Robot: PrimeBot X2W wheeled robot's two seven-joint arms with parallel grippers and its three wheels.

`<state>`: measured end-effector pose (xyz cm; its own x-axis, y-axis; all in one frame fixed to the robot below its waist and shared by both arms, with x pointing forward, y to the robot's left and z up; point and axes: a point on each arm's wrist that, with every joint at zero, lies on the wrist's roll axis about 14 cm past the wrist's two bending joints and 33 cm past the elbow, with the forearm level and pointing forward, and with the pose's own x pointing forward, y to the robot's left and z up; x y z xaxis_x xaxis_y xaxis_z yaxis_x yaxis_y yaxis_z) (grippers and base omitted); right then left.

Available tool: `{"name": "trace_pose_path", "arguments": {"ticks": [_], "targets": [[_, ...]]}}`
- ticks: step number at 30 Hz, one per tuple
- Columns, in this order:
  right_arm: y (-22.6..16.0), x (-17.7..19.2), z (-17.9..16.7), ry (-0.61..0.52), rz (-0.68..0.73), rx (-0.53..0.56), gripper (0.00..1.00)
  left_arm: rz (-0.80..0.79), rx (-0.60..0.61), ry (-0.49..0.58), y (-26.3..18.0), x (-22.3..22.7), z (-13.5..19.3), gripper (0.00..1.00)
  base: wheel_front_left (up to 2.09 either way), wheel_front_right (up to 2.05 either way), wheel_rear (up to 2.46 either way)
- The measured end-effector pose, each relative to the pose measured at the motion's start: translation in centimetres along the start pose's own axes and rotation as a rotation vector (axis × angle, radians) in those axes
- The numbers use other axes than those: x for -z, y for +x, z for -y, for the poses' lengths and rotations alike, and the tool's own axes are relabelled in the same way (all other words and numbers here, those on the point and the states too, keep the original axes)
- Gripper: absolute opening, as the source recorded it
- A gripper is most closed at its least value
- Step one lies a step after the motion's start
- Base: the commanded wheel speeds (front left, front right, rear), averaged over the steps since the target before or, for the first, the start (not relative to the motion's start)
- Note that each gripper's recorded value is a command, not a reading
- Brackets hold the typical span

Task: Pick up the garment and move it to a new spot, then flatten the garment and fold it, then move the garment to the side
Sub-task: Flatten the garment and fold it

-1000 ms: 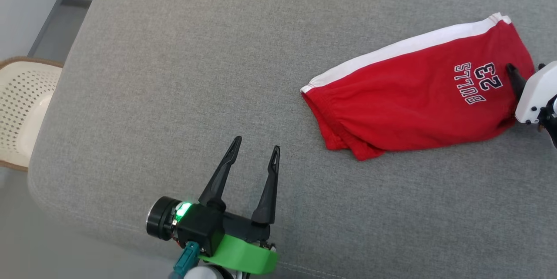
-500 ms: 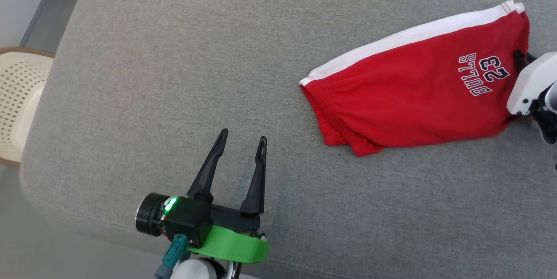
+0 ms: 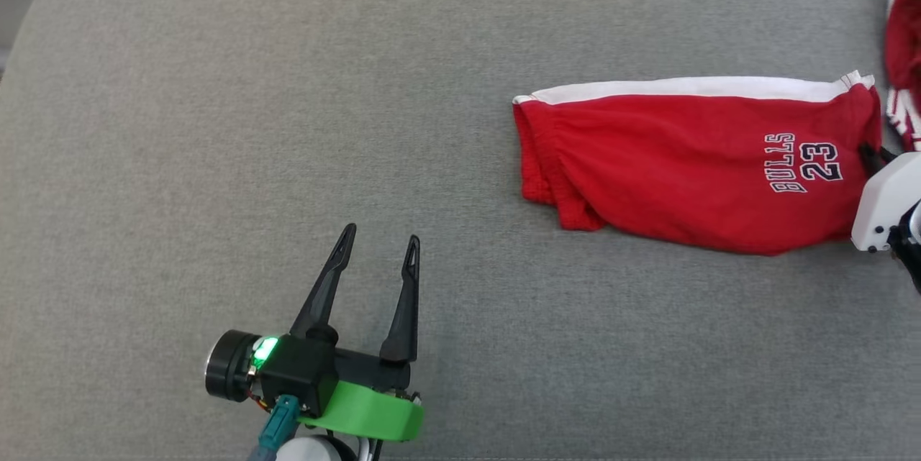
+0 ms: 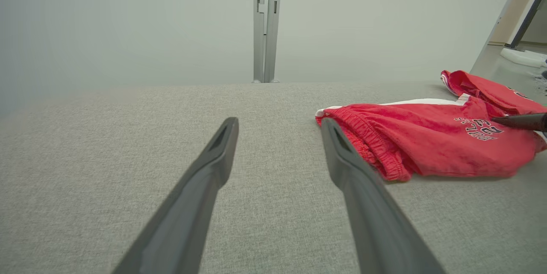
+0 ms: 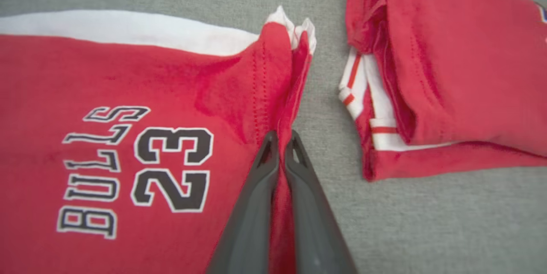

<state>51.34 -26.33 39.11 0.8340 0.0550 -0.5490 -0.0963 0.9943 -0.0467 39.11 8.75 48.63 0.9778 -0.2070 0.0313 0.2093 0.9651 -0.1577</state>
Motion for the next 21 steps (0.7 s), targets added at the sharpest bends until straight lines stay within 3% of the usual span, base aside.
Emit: {"name": "trace_pose_path", "arguments": {"ticks": [5,10,21], "targets": [[-2.5,-1.6,3.0,-0.033,0.05,0.059,0.0,0.01,0.058,-0.01,0.2,-0.3,1.7,1.0,0.0,0.0,0.0],[-3.7,-4.6,1.7,-0.093,0.105,0.025,0.0,0.034,0.083,-0.005,-0.2,-1.2,2.6,1.0,0.0,0.0,0.0],[-4.6,-12.7,-10.1,-0.187,0.263,-0.228,0.0,0.081,0.059,-0.003,-2.0,-3.0,2.5,1.0,0.0,0.0,0.0]]}}
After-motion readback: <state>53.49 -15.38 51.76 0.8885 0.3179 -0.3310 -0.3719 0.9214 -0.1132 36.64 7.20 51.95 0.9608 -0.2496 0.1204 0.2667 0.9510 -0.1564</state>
